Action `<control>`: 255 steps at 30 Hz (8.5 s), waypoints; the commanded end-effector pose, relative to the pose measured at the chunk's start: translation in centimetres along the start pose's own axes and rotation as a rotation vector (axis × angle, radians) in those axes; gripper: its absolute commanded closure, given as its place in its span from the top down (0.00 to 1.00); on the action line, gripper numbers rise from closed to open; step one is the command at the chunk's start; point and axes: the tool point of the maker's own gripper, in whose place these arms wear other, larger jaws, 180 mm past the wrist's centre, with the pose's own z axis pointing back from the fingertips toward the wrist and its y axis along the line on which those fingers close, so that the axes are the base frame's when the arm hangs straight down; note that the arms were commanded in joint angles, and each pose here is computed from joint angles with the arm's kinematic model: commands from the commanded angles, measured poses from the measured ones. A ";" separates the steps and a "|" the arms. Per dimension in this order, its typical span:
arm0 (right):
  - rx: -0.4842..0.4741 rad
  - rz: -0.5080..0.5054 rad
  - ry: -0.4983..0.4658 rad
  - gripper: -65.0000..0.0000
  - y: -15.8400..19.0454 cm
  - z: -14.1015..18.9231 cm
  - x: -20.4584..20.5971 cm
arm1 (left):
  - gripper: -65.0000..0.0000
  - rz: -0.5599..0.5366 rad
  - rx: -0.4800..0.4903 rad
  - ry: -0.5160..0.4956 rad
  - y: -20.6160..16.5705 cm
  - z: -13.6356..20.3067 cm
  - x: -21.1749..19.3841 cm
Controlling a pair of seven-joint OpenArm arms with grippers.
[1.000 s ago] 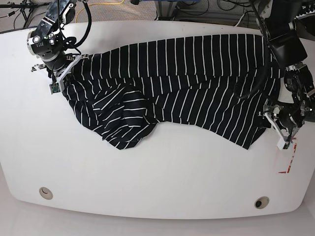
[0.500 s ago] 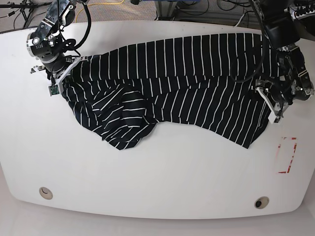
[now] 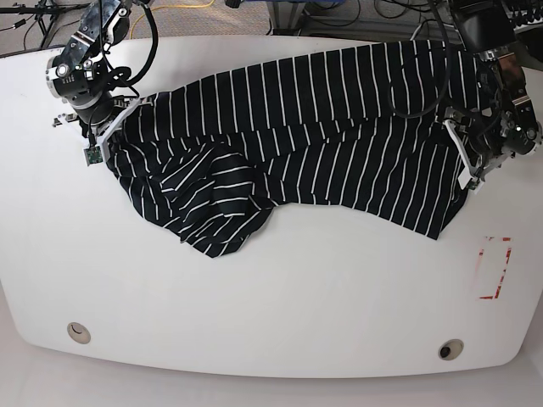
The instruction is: Fold the T-shirt properly
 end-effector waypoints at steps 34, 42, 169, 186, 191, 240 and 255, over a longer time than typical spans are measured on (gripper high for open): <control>-0.014 0.004 -0.049 0.00 -0.5 0.4 1.4 | 0.61 0.248 -0.031 -0.067 8.4 -3.1 3.7; -0.014 0.004 -0.047 0.00 -0.4 0.4 1.4 | 0.61 0.228 -0.115 -0.027 4.1 -5.3 4.0; -0.039 0.011 -0.195 0.00 -3.3 -0.4 5.0 | 0.00 0.095 0.243 -0.334 4.4 7.2 8.3; 0.043 -0.063 -0.032 0.00 1.1 -0.2 -3.3 | 0.00 0.066 0.234 -0.075 4.4 4.9 -1.2; 0.050 -0.066 0.007 0.09 1.5 -0.1 -4.4 | 0.00 0.048 0.238 -0.063 4.6 5.0 -1.5; 0.128 -0.200 -0.073 0.88 -5.1 -9.4 8.1 | 0.54 -0.021 0.260 -0.081 5.7 6.1 -0.3; 0.275 -0.259 -0.057 0.88 2.0 -11.4 7.8 | 0.49 -0.022 0.263 -0.082 5.8 6.2 -0.2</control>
